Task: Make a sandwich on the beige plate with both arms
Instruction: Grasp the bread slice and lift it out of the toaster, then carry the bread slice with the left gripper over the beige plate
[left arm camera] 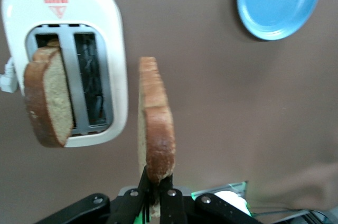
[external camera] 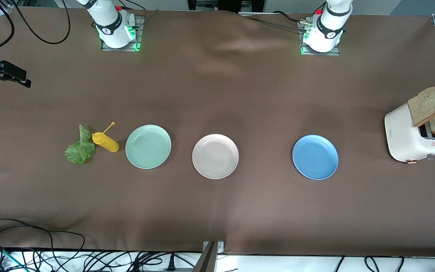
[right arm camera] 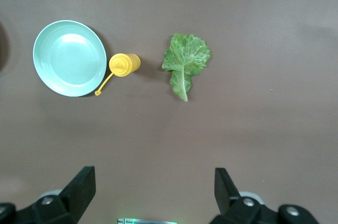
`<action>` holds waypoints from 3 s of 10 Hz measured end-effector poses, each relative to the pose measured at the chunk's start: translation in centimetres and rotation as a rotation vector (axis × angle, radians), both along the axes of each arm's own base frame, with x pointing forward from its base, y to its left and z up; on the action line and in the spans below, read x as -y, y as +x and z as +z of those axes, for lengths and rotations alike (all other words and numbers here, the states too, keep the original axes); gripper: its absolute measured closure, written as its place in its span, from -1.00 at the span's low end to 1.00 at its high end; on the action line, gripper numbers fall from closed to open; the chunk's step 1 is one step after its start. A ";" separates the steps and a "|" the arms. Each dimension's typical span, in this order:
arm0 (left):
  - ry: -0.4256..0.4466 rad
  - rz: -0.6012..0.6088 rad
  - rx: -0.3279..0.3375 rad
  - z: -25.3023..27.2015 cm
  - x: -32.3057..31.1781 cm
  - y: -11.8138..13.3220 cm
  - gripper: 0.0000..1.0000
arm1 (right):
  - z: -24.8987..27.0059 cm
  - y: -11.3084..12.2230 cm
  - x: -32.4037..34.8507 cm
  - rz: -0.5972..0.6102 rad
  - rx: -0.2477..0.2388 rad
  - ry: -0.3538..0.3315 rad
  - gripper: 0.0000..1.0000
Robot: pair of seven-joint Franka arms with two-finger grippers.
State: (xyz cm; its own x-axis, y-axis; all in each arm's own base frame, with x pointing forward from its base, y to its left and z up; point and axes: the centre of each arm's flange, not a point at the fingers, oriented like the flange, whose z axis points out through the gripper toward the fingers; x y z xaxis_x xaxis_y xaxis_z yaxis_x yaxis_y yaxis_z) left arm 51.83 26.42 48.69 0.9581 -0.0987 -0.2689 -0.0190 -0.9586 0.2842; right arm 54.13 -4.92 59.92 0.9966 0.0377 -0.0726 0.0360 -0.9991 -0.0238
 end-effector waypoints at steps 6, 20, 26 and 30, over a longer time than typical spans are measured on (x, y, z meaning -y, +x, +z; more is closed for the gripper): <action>-0.326 0.248 -0.089 -1.4 8.8 3.6 0.82 | -0.1 0.1 0.0 0.000 -0.001 0.000 -1.00; -0.862 0.446 -0.226 -24.0 44.0 13.6 0.82 | -3.3 1.8 0.8 -0.016 -0.035 -0.002 -1.00; -0.952 0.515 -0.189 -29.8 52.9 11.3 0.82 | -3.4 1.9 0.8 -0.016 -0.038 -0.002 -1.00; -0.978 0.559 -0.177 -32.9 56.5 9.6 0.82 | -3.5 1.9 0.8 -0.016 -0.041 -0.002 -1.00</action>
State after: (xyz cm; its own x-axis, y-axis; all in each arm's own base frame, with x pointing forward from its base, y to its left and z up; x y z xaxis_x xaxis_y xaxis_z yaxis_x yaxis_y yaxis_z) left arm 61.43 -30.10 15.83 0.8901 0.0884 -0.4471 0.4558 -0.1863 0.8704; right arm 56.02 -5.76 56.41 0.9933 0.0212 -0.1135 0.0188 -0.9996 -0.0227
